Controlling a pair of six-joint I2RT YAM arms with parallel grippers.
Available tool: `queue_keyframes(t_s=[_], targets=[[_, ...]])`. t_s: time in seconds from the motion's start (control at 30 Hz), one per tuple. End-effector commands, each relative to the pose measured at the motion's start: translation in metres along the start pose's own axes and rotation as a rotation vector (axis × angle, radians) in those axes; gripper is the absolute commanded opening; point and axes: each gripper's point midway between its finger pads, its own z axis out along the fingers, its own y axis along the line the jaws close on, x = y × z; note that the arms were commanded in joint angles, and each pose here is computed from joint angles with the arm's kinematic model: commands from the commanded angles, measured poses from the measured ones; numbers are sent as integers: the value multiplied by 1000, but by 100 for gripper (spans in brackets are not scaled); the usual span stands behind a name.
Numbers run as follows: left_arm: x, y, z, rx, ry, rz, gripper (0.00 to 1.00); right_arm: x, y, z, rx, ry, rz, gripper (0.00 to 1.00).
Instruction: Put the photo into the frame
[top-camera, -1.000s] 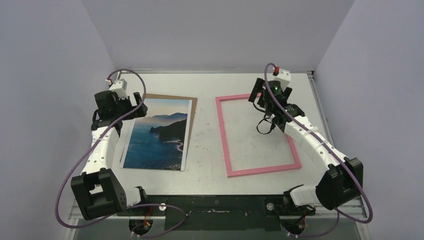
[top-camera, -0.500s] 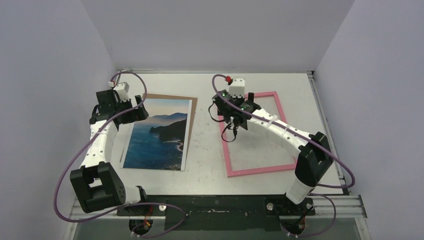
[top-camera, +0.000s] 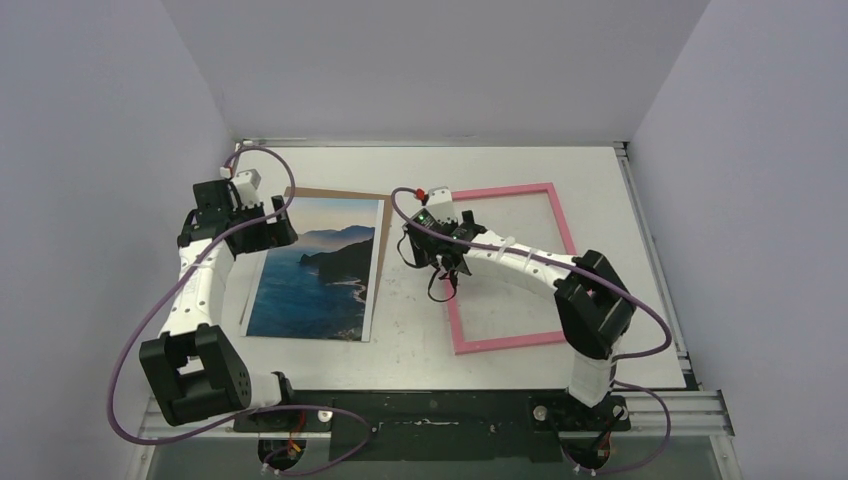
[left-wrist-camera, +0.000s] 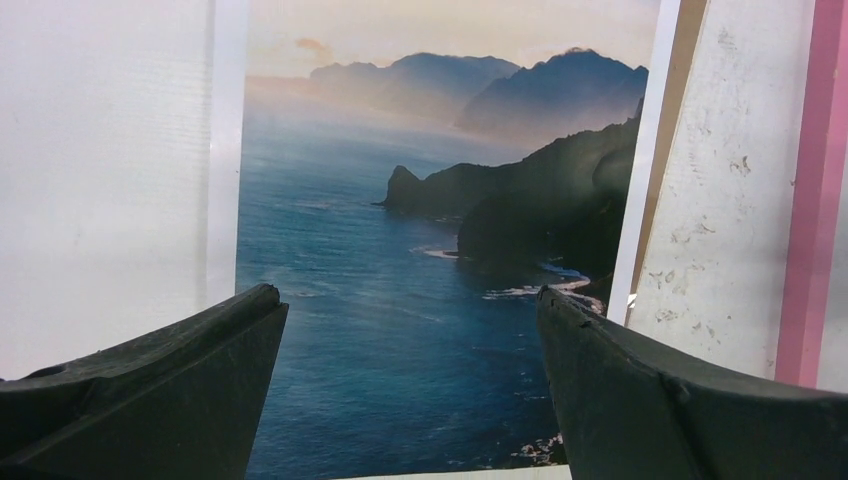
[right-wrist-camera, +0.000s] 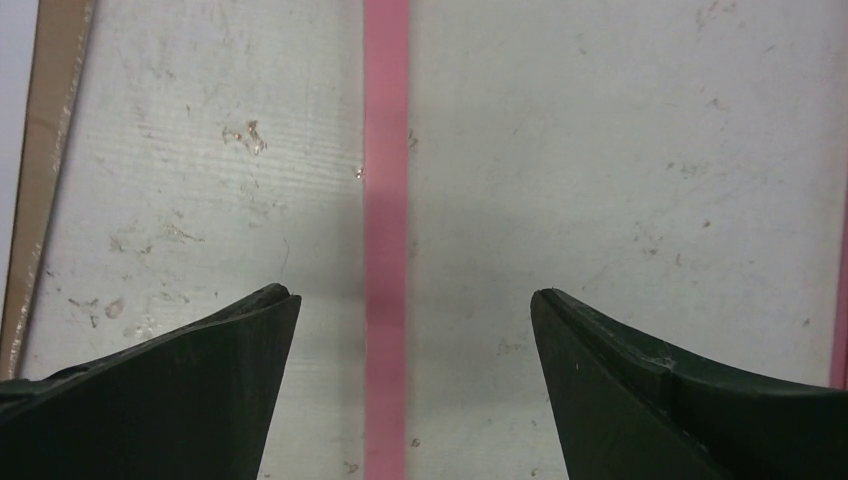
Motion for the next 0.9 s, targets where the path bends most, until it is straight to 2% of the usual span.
queue_keyframes(t_s=[0.0,0.4,0.57,0.6,0.73,0.77,0.87], targets=[[-11,-8,-16,26,-29,23,96,8,21,10,-94,-3,7,90],[-1,-13,-24,50,-9,28,96,51,35,49,-115,54,-17,90],[4,-15,-26,58,8,29,96,64,27,64,-58,86,-43,97],[5,-15,-26,58,14,28,96,67,27,67,-56,97,-44,92],[5,-16,-30,55,23,24,96,66,30,64,-84,78,-11,80],[5,-17,-31,58,23,25,96,67,29,64,-85,75,-3,72],[7,-19,-34,68,25,24,96,60,30,62,-85,63,18,39]])
